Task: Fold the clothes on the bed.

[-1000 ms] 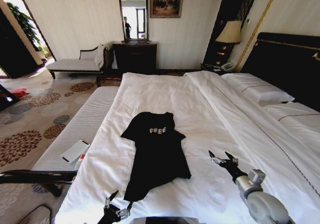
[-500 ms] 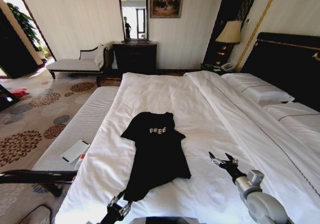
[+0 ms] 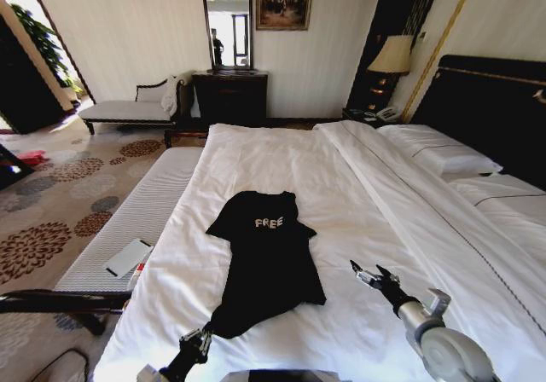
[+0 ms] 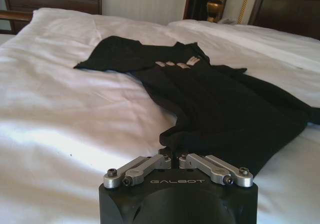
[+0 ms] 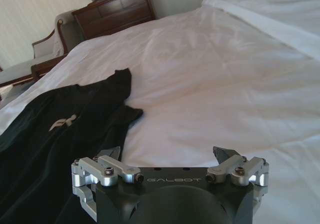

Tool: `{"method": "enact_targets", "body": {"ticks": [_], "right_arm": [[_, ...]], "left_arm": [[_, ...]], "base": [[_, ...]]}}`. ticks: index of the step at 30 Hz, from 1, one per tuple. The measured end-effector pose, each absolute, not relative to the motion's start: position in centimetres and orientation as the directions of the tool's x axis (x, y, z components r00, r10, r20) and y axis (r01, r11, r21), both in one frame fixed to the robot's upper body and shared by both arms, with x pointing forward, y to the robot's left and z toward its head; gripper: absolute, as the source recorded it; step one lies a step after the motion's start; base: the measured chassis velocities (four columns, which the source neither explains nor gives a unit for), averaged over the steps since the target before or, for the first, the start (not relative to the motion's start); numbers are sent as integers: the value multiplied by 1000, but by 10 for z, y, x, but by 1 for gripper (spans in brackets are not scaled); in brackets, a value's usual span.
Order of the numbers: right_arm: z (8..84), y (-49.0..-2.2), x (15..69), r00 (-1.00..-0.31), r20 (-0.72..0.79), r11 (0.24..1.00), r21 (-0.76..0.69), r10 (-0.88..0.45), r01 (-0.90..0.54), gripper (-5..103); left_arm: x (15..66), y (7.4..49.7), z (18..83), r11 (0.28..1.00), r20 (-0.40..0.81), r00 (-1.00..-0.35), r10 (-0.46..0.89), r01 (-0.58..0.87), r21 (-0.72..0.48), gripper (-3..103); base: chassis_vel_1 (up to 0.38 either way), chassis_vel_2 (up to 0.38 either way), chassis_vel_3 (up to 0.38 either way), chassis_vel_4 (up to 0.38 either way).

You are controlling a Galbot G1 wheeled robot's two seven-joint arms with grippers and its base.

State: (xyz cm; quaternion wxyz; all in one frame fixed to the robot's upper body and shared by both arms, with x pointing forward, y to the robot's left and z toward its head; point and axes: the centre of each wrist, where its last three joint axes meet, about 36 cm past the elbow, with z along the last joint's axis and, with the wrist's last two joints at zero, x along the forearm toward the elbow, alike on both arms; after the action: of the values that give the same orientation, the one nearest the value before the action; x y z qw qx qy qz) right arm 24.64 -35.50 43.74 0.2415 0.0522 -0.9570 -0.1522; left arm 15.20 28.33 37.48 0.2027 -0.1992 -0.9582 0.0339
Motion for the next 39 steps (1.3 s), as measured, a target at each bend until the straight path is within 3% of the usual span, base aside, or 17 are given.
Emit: {"method": "enact_targets", "body": {"ticks": [14, 37, 39], "right_arm": [[413, -321, 219, -777, 537, 936, 295, -329, -192, 100], [405, -298, 219, -719, 545, 889, 393, -431, -236, 101], [405, -297, 220, -718, 544, 886, 405, -433, -227, 97]], "left_arm": [[168, 283, 395, 932, 331, -872, 360, 324, -161, 2], [177, 280, 398, 941, 335, -881, 334, 290, -174, 2], [177, 279, 398, 941, 334, -882, 334, 291, -173, 2]], "base": [[0, 0, 0, 0], [0, 0, 0, 0], [0, 0, 0, 0]]}}
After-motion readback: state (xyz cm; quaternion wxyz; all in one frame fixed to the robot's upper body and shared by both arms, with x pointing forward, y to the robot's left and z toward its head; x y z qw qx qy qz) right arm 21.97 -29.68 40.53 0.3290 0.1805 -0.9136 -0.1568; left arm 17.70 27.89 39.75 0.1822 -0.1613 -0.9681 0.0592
